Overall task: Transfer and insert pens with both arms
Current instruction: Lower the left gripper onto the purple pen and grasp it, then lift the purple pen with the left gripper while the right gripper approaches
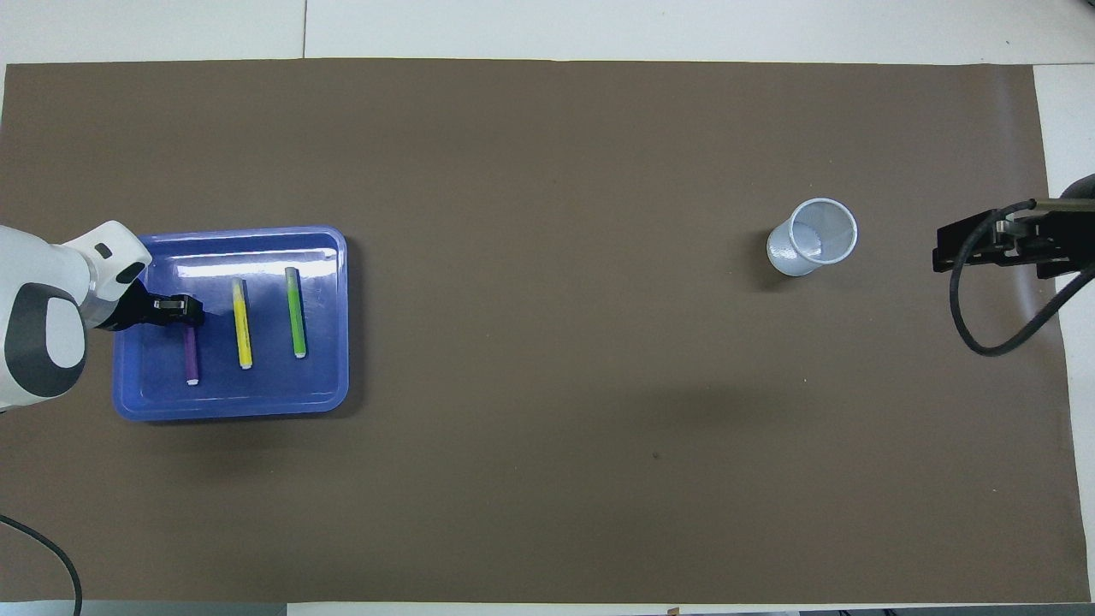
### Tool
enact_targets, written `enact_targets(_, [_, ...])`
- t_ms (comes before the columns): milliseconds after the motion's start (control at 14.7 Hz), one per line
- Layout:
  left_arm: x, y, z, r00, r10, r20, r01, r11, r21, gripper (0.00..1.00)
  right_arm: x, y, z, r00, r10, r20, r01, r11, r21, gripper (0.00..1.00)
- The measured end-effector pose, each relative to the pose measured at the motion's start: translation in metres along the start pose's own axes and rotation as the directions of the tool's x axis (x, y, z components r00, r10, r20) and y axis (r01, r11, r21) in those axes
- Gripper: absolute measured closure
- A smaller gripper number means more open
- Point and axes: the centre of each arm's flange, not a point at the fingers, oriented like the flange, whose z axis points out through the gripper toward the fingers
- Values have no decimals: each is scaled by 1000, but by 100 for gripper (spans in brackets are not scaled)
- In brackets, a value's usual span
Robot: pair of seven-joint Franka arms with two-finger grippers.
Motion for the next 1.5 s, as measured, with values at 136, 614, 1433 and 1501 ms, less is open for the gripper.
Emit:
enact_targets(136, [0, -1, -1, 1000, -1, -4, 1, 1000, 1, 72, 0, 0, 0, 1000, 0, 0, 0, 1000, 0, 0])
enact_targets(614, [0, -1, -1, 1000, -1, -5, 1, 1000, 1, 83, 0, 0, 0, 1000, 0, 0, 0, 1000, 0, 0])
enact_targets(1433, [47, 55, -146, 972, -217, 86, 223, 973, -63, 83, 0, 0, 0, 1000, 0, 0, 0, 1000, 0, 0])
enact_targets(1501, [50, 71, -164, 956, -279, 95, 288, 953, -92, 83, 0, 0, 0, 1000, 0, 0, 0, 1000, 0, 0])
